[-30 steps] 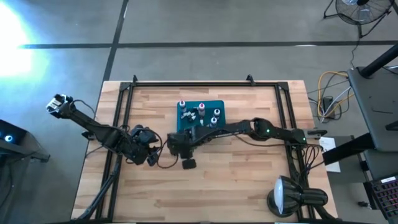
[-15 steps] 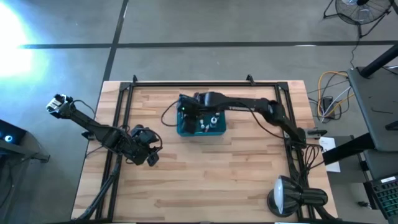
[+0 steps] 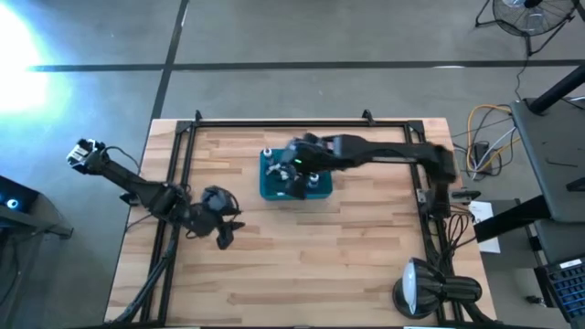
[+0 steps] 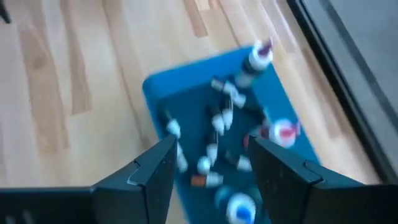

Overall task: Pick & Place food coloring
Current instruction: Return to Home Position

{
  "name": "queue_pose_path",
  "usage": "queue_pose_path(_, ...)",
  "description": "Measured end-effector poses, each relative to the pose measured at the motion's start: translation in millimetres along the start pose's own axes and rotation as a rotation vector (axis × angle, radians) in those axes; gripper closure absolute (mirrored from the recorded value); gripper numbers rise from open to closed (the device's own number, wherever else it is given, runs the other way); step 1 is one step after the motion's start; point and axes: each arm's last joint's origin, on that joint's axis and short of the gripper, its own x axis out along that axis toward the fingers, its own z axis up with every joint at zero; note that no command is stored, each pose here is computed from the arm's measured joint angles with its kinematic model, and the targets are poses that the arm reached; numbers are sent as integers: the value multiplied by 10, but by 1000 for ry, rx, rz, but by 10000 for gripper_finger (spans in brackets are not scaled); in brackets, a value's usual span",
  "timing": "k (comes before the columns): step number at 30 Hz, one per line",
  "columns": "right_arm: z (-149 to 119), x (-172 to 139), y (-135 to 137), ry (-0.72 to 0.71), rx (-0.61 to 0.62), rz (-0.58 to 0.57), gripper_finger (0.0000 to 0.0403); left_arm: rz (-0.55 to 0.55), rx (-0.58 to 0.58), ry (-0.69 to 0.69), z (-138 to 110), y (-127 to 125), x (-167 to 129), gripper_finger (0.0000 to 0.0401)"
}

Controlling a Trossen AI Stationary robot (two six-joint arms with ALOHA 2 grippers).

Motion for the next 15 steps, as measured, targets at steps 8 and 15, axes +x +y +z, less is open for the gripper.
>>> queue_pose_path(8,-924,-493,-10,-106,240,-9,225,-234,7,-104,137,253,114,222)
queue_pose_path(15,-1682,-960,-158,-224,448,-63,236,-294,5,-281,225,581,-236,222)
